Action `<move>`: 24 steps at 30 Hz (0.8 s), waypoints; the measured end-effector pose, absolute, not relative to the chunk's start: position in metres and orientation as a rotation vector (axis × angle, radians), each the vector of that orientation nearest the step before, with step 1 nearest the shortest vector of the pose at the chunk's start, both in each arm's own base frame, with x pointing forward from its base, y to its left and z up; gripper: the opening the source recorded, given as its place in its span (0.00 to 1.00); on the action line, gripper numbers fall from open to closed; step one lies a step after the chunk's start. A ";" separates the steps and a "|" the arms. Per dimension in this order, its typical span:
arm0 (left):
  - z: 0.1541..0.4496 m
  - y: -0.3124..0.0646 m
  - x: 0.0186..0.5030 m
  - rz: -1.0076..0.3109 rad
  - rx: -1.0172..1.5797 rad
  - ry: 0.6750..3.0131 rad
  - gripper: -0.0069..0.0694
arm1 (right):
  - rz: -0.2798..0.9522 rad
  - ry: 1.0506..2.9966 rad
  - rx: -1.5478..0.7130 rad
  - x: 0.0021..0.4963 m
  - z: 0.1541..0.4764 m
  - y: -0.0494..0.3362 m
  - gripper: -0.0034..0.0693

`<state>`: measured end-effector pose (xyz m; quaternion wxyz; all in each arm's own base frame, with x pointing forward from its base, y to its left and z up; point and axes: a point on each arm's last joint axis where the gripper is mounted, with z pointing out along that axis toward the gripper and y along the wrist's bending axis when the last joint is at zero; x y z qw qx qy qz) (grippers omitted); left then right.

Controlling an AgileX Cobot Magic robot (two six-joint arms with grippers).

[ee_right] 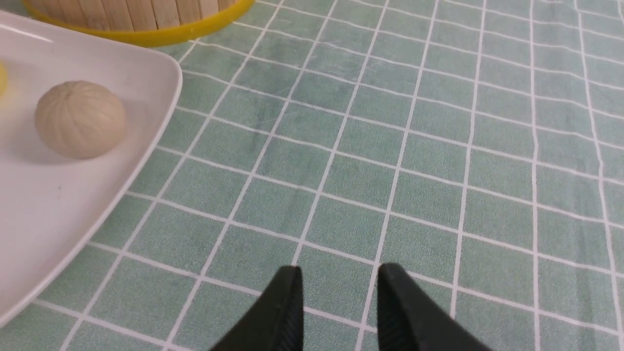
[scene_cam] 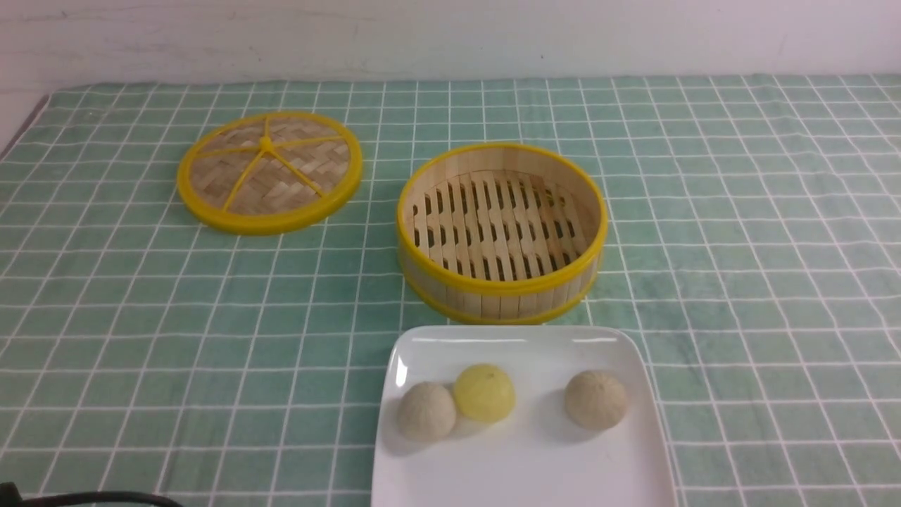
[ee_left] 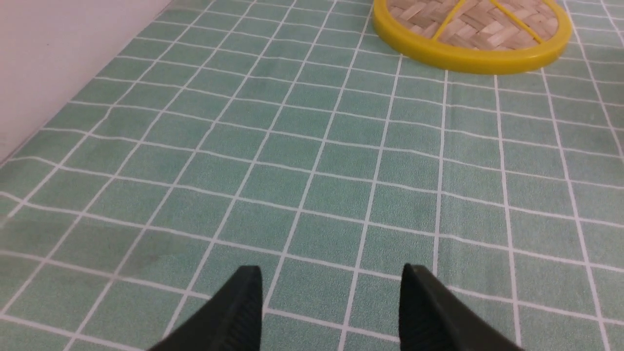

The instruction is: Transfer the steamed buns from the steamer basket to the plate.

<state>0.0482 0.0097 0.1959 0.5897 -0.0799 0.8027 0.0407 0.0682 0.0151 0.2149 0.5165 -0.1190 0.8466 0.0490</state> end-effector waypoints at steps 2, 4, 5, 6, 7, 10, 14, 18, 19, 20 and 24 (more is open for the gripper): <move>0.196 0.010 0.047 0.095 -0.187 1.865 0.61 | 0.118 2.033 -0.286 0.068 0.215 0.015 0.38; 0.195 0.010 0.046 0.099 -0.185 1.868 0.61 | 0.118 2.033 -0.286 0.068 0.215 0.015 0.38; 0.195 0.010 0.046 0.103 -0.185 1.871 0.61 | 0.118 2.033 -0.286 0.068 0.215 0.015 0.38; 0.194 0.010 0.046 0.106 -0.183 1.874 0.61 | 0.118 2.033 -0.286 0.068 0.215 0.015 0.38; 0.194 0.010 0.046 0.107 -0.183 1.874 0.61 | 0.118 2.033 -0.286 0.068 0.215 0.015 0.38; 0.184 0.010 0.048 0.107 -0.183 1.898 0.61 | 0.118 2.032 -0.286 0.068 0.215 0.015 0.38; 0.172 0.010 0.050 0.092 -0.195 1.905 0.61 | 0.118 2.032 -0.286 0.068 0.215 0.015 0.38; 0.172 0.010 0.051 0.068 -0.216 1.873 0.61 | 0.118 2.033 -0.286 0.068 0.215 0.015 0.38; 0.173 0.010 0.051 0.066 -0.218 1.873 0.61 | 0.118 2.033 -0.286 0.068 0.215 0.015 0.38; 0.173 0.010 0.051 0.066 -0.219 1.872 0.61 | 0.118 2.033 -0.286 0.068 0.215 0.015 0.38; 0.173 0.010 0.051 0.064 -0.221 1.872 0.61 | 0.118 2.033 -0.286 0.068 0.215 0.015 0.38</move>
